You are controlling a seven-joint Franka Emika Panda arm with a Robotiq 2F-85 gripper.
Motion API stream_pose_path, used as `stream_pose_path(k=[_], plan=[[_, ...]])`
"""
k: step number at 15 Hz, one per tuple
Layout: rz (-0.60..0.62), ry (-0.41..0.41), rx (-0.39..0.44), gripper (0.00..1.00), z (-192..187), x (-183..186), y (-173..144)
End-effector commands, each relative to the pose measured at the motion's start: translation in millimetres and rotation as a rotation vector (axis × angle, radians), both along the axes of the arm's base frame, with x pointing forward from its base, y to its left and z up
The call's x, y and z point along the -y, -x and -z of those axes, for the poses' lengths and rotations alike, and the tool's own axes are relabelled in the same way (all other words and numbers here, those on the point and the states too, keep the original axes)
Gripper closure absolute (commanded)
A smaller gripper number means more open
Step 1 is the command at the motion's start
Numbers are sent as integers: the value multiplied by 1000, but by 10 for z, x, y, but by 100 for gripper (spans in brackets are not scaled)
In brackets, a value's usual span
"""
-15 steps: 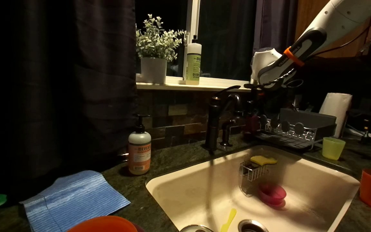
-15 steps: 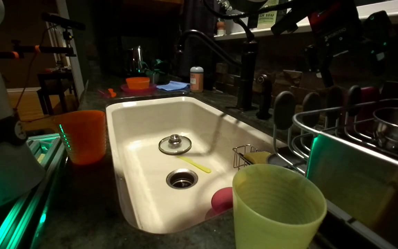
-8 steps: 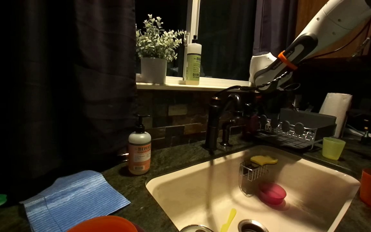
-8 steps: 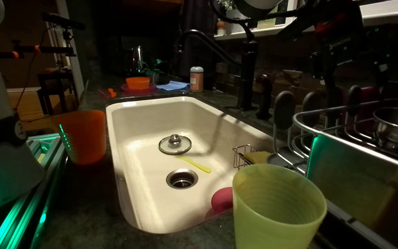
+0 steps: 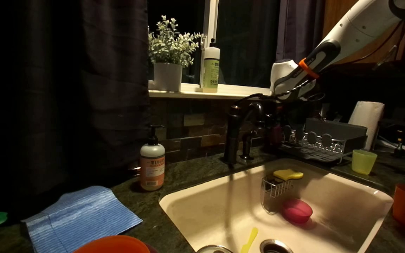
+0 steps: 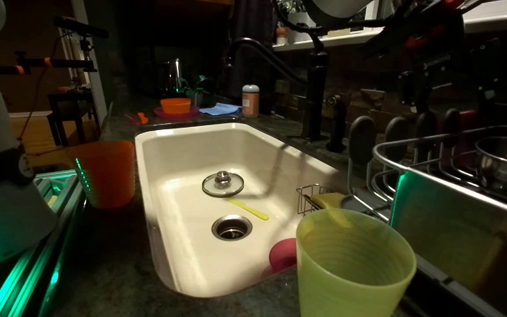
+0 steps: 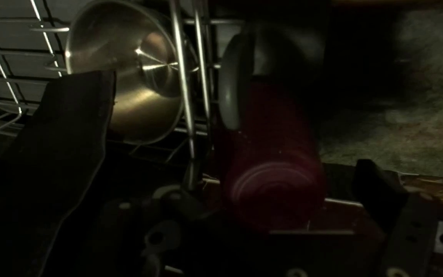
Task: Put the pink cup behind the sink.
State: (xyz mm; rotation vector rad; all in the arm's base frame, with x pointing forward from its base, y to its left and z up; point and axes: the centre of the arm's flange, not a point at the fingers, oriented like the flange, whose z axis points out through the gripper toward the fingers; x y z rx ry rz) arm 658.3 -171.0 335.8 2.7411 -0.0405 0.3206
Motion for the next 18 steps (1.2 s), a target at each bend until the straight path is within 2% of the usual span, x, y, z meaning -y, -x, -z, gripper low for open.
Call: stream_pose_path(k=[1,4,5,7,9,18], plan=[[6,-14,-28,3,42,44,-98],[7,-17,-31,13,66,81,-119],[10,-18,-27,34,74,98,-124],[13,-19,-30,40,81,124,-124],[16,-16,-25,56,59,145,-136],[15,-9,1,57,-206,91,-102]])
